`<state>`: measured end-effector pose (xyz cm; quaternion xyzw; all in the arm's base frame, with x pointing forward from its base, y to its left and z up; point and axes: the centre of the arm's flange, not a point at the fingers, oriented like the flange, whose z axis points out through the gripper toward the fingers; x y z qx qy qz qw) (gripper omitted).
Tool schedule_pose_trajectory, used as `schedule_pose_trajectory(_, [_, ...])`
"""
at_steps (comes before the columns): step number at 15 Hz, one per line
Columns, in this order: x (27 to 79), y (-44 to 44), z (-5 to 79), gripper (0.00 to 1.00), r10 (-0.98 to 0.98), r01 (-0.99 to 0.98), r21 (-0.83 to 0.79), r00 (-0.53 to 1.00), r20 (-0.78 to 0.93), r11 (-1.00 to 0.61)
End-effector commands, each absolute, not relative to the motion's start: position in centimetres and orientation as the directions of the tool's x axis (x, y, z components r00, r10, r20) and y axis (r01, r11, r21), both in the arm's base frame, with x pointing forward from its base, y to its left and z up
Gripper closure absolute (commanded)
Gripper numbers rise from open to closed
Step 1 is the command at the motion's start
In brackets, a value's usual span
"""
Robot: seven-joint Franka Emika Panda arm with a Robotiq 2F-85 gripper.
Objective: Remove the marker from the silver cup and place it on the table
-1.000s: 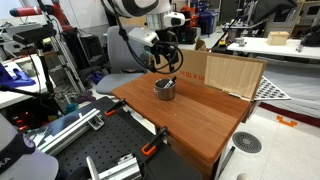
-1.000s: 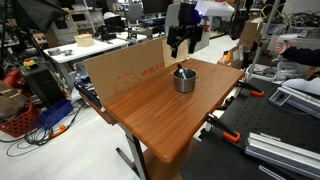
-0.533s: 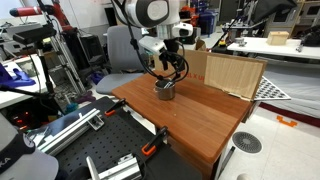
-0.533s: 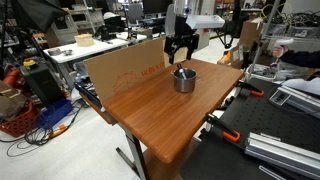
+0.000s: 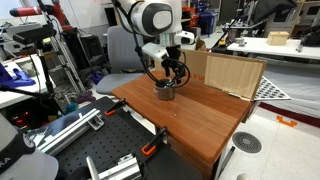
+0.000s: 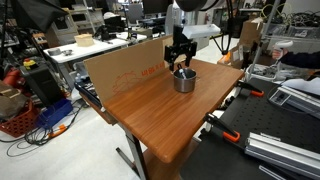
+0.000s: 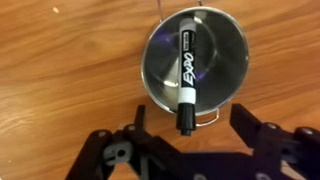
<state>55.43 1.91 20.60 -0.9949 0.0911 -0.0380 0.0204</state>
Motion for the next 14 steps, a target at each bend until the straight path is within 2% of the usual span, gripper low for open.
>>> schedule_pose_trajectory(1, [56.2,2.1,19.9,0.42,-0.177,-0.176,-0.019,0.980,0.091,-0.984])
schedule_pose_trajectory(9, [56.4,2.3,20.7,0.99,-0.163,-0.164,0.001,0.980,0.117,-0.986])
schedule_pose_trajectory(11, [56.2,2.5,20.9,0.95,-0.163,-0.165,0.004,0.979,0.121,-0.986])
schedule_pose_trajectory(14, [55.8,3.0,21.6,0.95,-0.182,-0.182,-0.009,0.978,0.101,-0.983])
